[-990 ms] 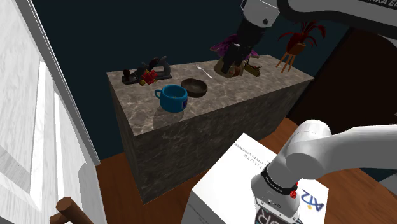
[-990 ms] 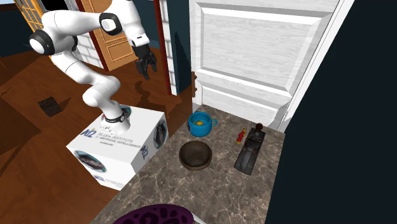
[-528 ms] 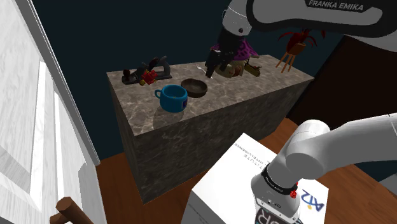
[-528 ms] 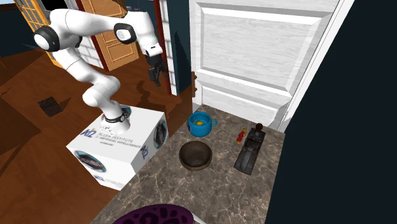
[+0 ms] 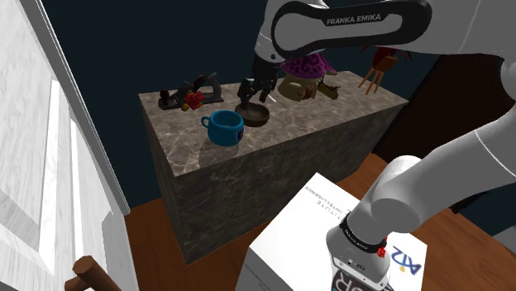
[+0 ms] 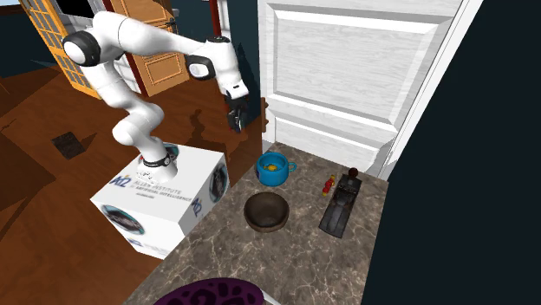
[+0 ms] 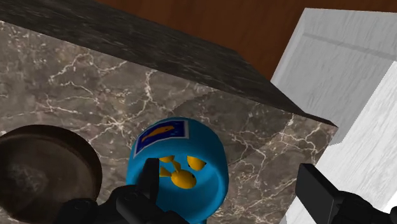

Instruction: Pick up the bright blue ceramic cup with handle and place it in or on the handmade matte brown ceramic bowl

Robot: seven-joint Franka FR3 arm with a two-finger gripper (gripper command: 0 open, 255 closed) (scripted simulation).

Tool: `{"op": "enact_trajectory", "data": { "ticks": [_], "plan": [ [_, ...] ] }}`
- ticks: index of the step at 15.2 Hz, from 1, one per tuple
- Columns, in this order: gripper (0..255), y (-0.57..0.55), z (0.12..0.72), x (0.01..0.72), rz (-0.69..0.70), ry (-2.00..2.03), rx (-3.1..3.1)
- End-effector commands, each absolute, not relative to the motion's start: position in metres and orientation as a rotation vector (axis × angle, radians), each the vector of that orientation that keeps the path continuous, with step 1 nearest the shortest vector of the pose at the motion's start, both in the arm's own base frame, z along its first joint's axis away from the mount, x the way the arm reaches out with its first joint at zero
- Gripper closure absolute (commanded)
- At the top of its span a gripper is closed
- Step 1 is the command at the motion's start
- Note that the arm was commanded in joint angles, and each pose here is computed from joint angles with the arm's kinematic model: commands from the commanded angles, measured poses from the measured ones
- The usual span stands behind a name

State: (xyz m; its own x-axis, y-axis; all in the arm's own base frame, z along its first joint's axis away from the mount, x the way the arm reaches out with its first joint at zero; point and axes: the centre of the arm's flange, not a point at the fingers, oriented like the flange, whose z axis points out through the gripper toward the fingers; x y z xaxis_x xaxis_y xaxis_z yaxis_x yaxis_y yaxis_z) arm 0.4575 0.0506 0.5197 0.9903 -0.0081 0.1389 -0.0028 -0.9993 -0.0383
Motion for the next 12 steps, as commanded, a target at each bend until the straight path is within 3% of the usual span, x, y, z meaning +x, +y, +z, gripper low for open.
{"op": "enact_trajectory", "data": {
  "ticks": [1,12],
  "plan": [
    [0,0.053,0.504,0.48,-0.204,0.018,-3.087],
    [0,0.067,0.409,0.595,-0.128,0.067,-3.042]
  ]
}}
